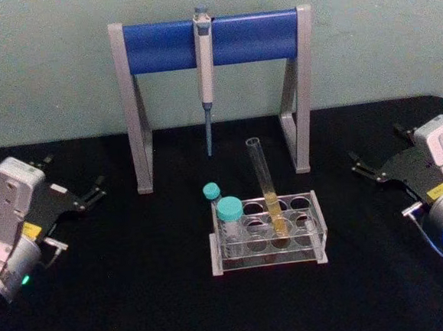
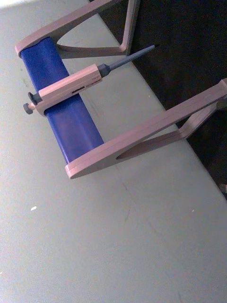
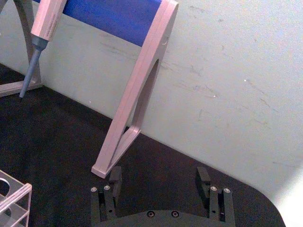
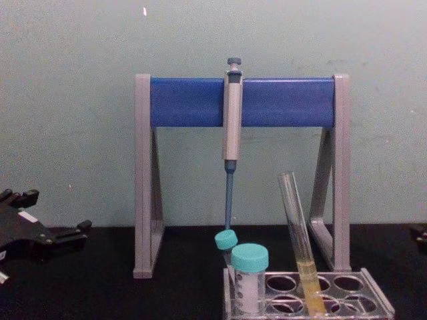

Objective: Pick up the test tube from the test tube rack, shake it, then place it back into the test tube rack.

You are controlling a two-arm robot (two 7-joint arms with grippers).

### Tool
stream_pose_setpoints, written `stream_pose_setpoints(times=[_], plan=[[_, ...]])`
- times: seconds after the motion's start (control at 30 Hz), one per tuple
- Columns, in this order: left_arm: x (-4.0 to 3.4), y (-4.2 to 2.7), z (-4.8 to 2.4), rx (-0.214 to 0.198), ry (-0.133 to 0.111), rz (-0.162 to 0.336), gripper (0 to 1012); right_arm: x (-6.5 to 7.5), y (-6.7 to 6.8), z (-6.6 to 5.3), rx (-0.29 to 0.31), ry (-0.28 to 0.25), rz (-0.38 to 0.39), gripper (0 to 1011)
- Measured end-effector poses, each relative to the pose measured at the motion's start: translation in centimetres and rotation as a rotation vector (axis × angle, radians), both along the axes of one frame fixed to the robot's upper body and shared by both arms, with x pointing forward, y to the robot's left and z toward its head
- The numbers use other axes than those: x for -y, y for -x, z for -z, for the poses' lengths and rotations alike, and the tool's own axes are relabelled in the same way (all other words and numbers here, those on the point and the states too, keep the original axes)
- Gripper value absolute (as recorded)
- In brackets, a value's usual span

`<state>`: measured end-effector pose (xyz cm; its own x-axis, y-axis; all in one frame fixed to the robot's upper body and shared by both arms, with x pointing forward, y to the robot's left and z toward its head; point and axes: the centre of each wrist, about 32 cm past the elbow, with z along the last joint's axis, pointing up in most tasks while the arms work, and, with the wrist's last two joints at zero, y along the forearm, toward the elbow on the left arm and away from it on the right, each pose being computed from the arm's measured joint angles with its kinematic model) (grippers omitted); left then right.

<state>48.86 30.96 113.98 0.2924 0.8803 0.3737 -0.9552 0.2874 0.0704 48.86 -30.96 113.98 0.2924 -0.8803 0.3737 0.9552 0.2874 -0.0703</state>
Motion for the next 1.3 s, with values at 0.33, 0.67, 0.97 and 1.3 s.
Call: stream_pose_setpoints(times=[0.33,0.67,0.97,1.3], plan=[[0.0,0.0,0.0,0.0,0.0,0.0,1001,0.0,0.0,0.0,0.0,0.0,0.0,1000],[0.0,0.0,0.0,0.0,0.0,0.0,1001,0.0,0.0,0.0,0.0,0.0,0.0,1000],[0.0,0.0,0.0,0.0,0.0,0.0,1001,0.0,0.0,0.0,0.0,0.0,0.0,1000],[0.0,0.0,0.0,0.0,0.0,0.0,1002,0.11,0.01,-0.12,0.011,-0.008,-0.006,1000]])
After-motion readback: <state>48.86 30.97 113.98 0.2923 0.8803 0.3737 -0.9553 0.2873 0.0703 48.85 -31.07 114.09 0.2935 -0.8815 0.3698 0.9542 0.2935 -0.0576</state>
